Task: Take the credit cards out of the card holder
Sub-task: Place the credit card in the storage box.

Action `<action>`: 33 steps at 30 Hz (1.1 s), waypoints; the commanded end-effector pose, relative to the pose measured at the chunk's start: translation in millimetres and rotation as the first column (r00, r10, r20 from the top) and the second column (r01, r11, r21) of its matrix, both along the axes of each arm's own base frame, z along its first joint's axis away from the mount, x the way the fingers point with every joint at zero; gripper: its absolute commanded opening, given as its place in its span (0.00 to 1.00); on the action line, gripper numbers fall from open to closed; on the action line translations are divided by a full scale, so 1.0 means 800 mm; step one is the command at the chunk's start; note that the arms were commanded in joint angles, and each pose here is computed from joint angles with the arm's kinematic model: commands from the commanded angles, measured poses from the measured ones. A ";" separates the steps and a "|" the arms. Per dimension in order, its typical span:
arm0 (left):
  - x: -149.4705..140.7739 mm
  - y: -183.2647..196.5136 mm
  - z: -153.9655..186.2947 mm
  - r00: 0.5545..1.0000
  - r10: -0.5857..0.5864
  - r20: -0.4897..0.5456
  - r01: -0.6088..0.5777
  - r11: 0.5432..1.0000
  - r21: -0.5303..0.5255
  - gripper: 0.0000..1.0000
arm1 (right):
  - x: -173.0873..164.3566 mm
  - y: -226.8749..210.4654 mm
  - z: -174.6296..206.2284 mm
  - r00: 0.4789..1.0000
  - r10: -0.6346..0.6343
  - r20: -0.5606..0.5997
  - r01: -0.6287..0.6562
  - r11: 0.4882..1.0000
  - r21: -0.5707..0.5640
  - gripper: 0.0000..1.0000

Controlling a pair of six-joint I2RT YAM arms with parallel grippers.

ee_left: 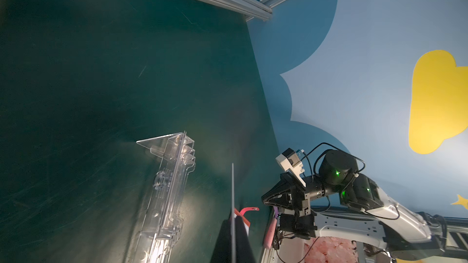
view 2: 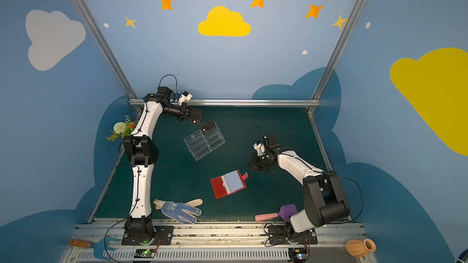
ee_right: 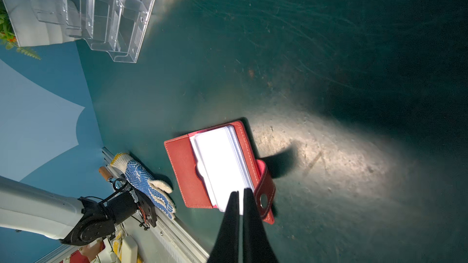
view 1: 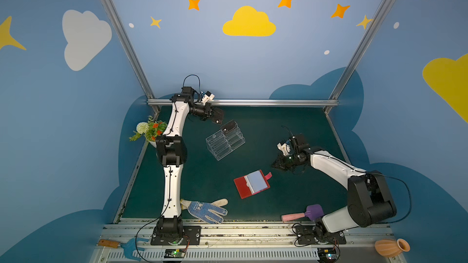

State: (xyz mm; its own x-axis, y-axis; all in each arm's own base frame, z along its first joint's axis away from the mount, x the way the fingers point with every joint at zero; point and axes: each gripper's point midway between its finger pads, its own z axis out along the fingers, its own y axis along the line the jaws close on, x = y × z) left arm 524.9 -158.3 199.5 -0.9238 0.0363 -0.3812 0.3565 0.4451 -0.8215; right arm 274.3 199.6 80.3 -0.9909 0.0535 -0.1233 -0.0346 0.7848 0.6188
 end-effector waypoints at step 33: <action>0.002 -0.044 -0.065 0.955 -0.202 0.215 0.092 0.896 0.434 0.04 | 0.004 0.028 0.015 0.997 0.068 0.048 -0.074 0.986 0.147 0.01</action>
